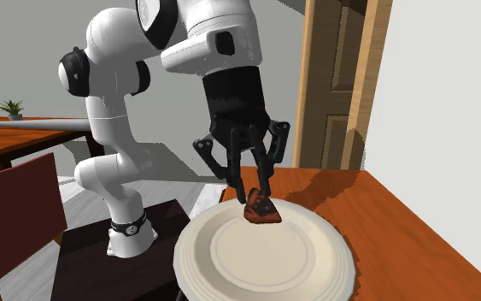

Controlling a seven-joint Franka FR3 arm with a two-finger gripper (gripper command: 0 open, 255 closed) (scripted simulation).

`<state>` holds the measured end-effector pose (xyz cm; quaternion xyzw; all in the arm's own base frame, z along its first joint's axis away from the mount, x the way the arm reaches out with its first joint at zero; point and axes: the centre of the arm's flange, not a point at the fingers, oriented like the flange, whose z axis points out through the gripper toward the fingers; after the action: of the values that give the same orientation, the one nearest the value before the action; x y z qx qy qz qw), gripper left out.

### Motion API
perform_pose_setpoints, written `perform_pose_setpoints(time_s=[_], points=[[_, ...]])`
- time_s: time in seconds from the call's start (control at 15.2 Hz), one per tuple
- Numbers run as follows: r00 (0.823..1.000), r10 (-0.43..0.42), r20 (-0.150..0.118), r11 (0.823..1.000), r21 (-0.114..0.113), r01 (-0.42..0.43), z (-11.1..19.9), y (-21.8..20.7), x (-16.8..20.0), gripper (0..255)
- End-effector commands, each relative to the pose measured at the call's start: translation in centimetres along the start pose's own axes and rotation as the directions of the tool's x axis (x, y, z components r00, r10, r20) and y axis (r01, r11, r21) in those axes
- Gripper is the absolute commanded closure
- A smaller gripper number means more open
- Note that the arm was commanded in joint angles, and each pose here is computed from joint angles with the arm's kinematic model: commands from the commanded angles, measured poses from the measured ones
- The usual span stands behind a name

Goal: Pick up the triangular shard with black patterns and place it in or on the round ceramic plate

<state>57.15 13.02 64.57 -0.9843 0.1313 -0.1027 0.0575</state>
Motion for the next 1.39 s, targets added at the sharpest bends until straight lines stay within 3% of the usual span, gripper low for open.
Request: perform_pose_setpoints(time_s=[0.0, 0.59, 1.12, 1.19, 1.32], points=[[1.0, 0.0, 0.0, 1.0, 0.0, 0.0, 1.1, 0.1, -0.1, 255], [1.0, 0.0, 0.0, 1.0, 0.0, 0.0, 5.7, 0.8, -1.0, 255], [1.0, 0.0, 0.0, 1.0, 0.0, 0.0, 5.9, 0.8, -1.0, 255], [1.0, 0.0, 0.0, 1.0, 0.0, 0.0, 5.9, 0.8, -1.0, 0], [1.0, 0.0, 0.0, 1.0, 0.0, 0.0, 5.9, 0.8, -1.0, 0]])
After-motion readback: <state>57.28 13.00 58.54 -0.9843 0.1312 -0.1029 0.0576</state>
